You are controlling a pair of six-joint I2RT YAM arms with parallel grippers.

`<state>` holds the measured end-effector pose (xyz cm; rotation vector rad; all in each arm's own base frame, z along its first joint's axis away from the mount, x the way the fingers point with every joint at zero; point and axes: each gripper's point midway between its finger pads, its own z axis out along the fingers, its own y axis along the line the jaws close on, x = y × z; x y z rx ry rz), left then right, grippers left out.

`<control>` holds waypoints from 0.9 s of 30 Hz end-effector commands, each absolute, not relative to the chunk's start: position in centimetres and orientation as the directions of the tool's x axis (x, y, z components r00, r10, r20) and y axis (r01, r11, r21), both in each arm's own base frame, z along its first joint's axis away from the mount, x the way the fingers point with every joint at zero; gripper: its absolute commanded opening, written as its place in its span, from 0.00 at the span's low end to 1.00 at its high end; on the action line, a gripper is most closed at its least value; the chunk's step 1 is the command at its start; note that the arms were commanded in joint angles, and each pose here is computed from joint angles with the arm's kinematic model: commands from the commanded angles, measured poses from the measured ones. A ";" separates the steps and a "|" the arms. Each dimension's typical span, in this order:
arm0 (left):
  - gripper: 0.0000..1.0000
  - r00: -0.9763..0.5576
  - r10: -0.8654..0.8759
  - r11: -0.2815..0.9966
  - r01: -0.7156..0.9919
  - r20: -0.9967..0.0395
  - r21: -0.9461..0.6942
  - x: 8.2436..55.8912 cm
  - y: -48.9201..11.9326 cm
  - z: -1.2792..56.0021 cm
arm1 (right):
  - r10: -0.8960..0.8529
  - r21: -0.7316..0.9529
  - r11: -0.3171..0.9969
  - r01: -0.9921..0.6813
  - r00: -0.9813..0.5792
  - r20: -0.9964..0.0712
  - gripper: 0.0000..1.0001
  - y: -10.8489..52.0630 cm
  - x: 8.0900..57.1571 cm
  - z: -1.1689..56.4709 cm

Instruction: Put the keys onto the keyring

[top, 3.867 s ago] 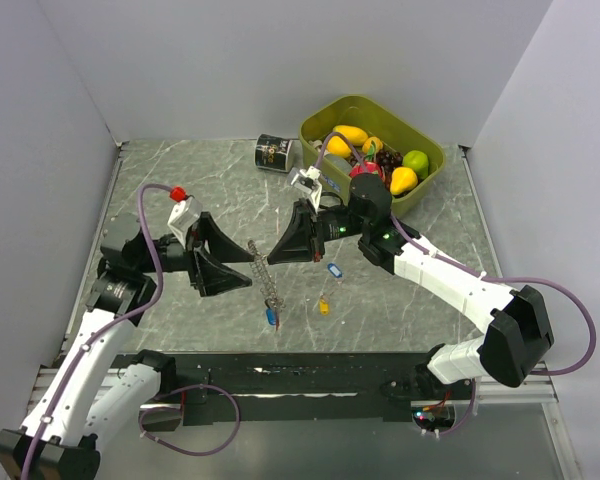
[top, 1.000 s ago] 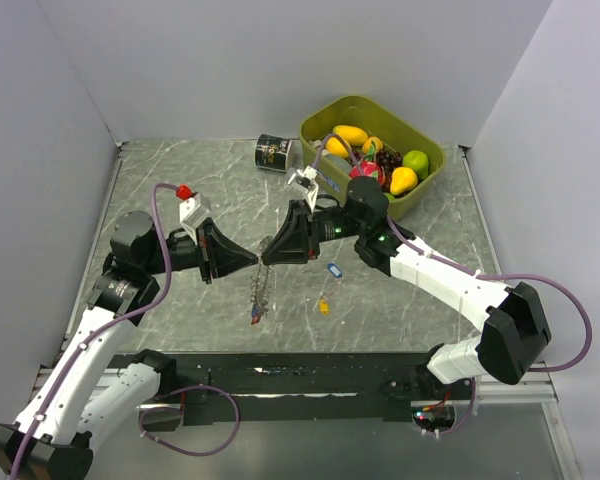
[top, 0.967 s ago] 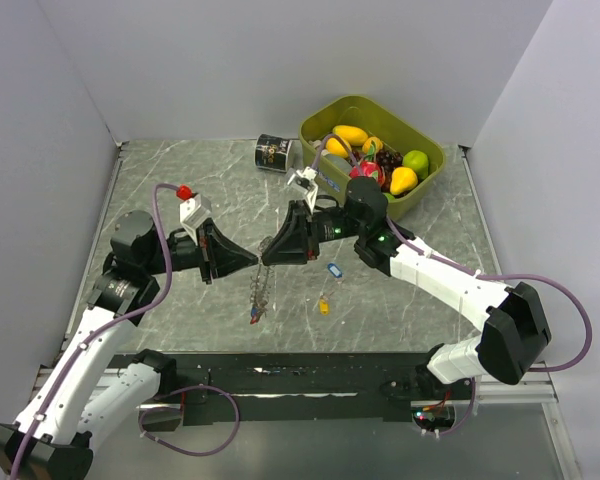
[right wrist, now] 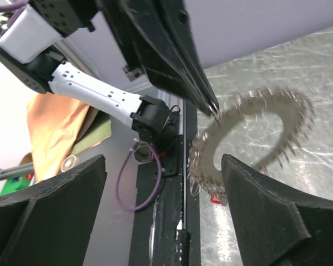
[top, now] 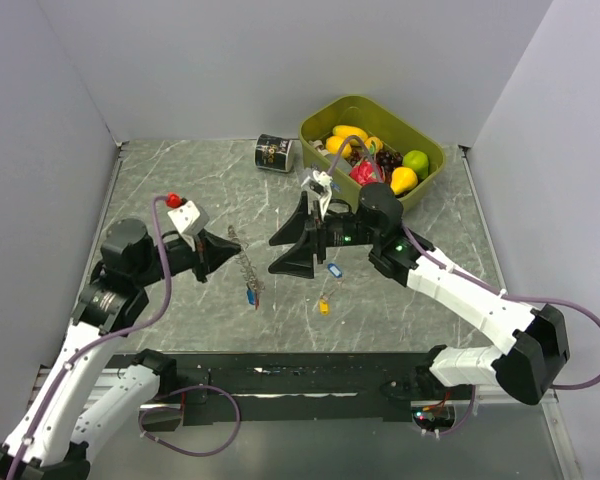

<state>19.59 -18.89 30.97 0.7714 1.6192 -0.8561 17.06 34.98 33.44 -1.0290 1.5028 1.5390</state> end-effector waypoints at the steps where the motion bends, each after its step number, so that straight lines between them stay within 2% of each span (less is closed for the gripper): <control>1: 0.01 0.044 0.044 0.582 0.811 -0.998 0.061 19.9 -17.6 34.2 | -0.004 0.358 0.010 -0.934 -0.358 -0.934 0.94 34.5 17.4 33.4; 6: 0.01 0.090 0.121 0.596 0.790 -0.989 0.145 20.3 -16.9 32.8 | 0.010 0.352 0.039 -0.935 -0.352 -0.936 0.99 34.2 17.6 33.3; 15: 0.01 0.177 0.216 0.544 0.795 -0.960 0.268 19.9 -17.3 31.0 | 0.002 0.373 0.086 -0.924 -0.374 -0.927 0.99 33.9 18.1 32.2; 21: 0.01 0.147 0.179 0.508 0.833 -0.973 0.220 19.3 -18.2 31.2 | -0.029 0.391 0.161 -0.906 -0.400 -0.916 1.00 33.6 18.8 30.8; 27: 0.01 0.035 0.109 0.404 0.912 -0.993 0.076 18.1 -20.4 30.4 | -0.073 0.431 0.353 -0.831 -0.483 -0.872 0.99 32.0 20.5 27.0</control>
